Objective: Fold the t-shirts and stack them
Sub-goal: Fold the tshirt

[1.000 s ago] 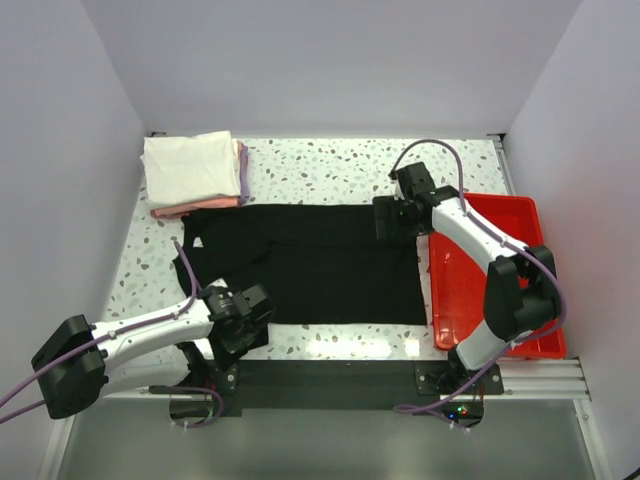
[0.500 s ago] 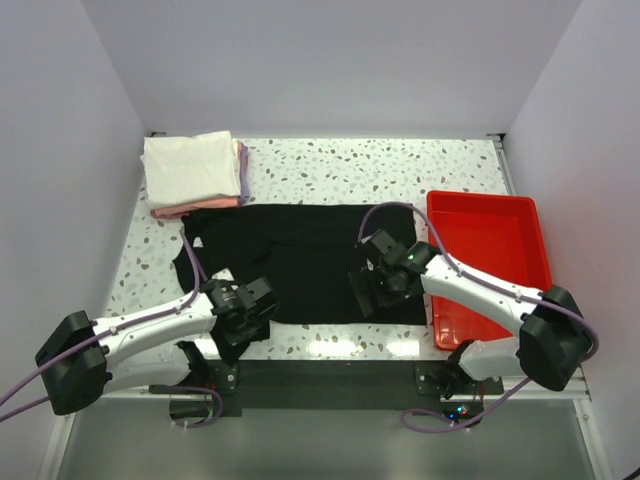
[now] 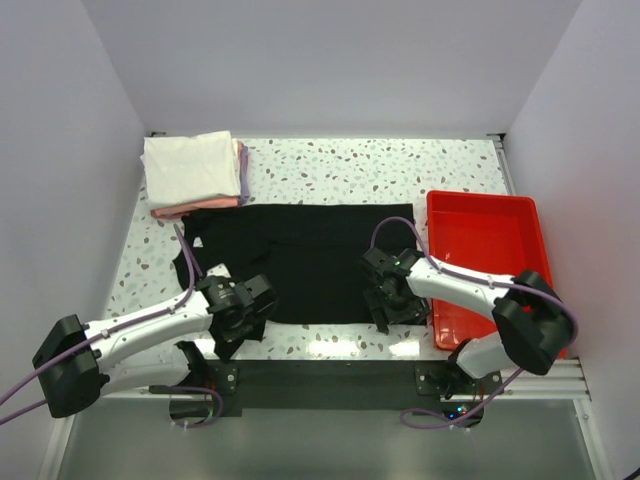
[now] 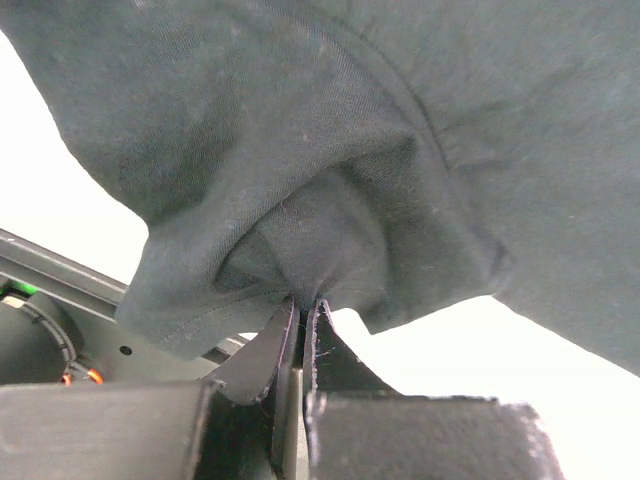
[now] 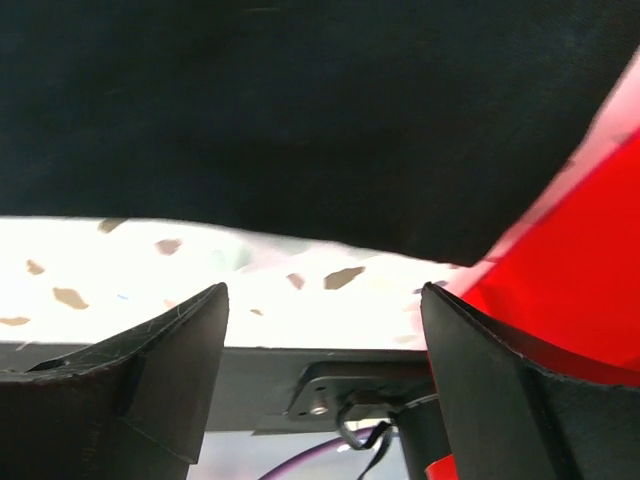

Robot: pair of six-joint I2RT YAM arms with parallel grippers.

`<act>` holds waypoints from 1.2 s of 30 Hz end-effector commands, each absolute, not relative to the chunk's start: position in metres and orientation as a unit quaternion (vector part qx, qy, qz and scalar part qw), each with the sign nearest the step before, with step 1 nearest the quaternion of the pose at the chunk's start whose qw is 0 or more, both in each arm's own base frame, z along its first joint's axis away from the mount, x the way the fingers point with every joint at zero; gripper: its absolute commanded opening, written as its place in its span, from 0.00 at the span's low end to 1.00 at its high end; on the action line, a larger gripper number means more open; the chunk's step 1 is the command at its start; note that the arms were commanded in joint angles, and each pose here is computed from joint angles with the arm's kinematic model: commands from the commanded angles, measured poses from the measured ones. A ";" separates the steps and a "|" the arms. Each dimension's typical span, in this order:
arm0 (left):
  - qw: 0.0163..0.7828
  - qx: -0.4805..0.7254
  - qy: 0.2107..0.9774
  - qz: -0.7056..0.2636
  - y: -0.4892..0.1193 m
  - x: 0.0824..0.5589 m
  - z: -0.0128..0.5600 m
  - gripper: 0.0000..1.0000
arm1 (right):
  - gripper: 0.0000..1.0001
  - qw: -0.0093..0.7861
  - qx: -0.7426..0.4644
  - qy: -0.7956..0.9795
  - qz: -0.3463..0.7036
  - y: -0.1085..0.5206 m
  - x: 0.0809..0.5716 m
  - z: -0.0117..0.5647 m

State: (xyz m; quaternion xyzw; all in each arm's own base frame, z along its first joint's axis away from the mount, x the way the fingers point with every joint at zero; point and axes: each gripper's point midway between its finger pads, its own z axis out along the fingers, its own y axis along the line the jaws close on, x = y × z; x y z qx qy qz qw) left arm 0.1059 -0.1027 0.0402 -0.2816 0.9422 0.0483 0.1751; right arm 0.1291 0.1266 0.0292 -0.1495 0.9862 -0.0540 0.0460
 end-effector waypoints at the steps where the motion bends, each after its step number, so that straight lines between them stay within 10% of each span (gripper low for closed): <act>1: 0.212 -0.286 0.932 0.068 -0.093 0.118 0.059 0.00 | 0.80 0.054 -0.127 0.984 -0.113 0.108 0.136 0.027; 22: 0.241 -0.297 0.920 0.084 -0.086 0.129 0.075 0.00 | 0.24 0.047 -0.134 0.986 -0.093 0.112 0.153 0.006; 36: 0.261 -0.298 0.913 0.094 -0.082 0.142 0.089 0.00 | 0.35 0.019 -0.133 0.988 -0.075 0.117 0.159 -0.003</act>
